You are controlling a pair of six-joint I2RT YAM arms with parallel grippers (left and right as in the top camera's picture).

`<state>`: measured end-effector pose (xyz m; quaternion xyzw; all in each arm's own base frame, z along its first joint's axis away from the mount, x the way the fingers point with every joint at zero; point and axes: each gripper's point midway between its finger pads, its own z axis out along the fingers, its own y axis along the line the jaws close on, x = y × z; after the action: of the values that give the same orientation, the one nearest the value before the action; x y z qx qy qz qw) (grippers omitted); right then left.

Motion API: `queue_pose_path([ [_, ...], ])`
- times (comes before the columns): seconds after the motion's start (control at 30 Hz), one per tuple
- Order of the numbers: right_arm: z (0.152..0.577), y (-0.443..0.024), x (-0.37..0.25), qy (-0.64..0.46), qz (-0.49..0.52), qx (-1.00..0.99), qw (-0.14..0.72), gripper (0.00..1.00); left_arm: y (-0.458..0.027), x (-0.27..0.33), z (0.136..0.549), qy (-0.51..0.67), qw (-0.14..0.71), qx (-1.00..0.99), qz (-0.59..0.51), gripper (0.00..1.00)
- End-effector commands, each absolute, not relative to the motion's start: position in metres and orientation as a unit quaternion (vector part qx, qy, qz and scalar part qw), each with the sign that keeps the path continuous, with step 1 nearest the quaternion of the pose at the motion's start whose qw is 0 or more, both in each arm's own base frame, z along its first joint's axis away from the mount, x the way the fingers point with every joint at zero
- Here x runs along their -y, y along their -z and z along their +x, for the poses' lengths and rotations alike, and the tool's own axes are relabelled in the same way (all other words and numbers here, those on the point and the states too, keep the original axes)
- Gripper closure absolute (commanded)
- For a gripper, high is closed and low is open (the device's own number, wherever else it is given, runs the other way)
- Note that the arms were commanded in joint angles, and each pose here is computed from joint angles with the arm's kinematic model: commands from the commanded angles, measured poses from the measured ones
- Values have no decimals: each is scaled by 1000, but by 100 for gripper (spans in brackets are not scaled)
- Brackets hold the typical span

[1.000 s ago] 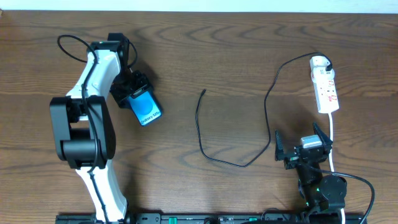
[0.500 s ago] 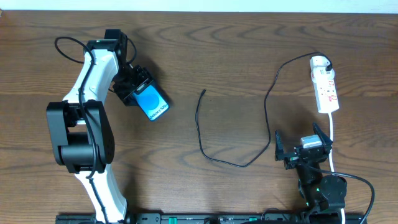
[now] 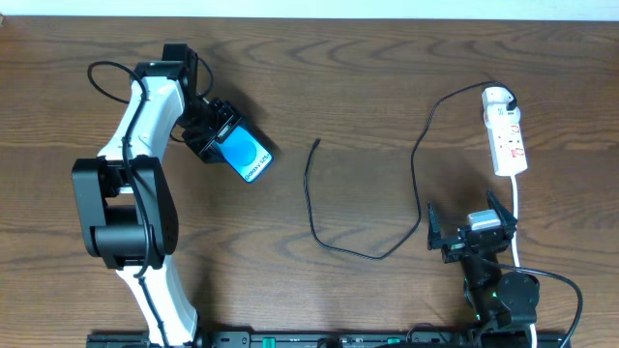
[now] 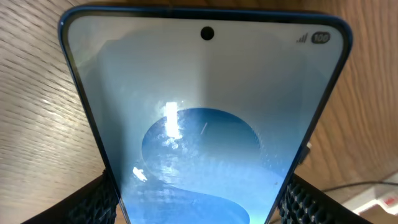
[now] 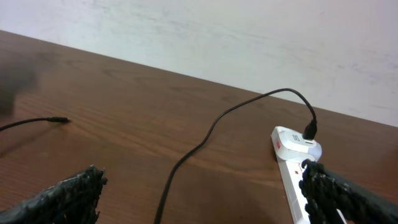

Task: Plug charger to phone and switch on socket
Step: 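Lift the phone with the left gripper and tilt it upright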

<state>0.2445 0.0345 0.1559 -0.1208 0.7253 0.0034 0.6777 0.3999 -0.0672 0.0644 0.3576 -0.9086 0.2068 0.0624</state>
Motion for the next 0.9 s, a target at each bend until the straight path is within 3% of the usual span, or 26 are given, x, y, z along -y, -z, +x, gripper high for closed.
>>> queue_pose_path([
  [0.0,244,-155,-33,-5,-115,-726,678,1,-84,78,402,-251,62,899,355,34],
  [0.37,244,-155,-33,-5,-115,-726,678,1,-101,102,405,-327,84,876,343,35],
  [0.87,244,-155,-33,-5,-115,-726,678,1,-103,104,412,-339,73,875,336,35],
])
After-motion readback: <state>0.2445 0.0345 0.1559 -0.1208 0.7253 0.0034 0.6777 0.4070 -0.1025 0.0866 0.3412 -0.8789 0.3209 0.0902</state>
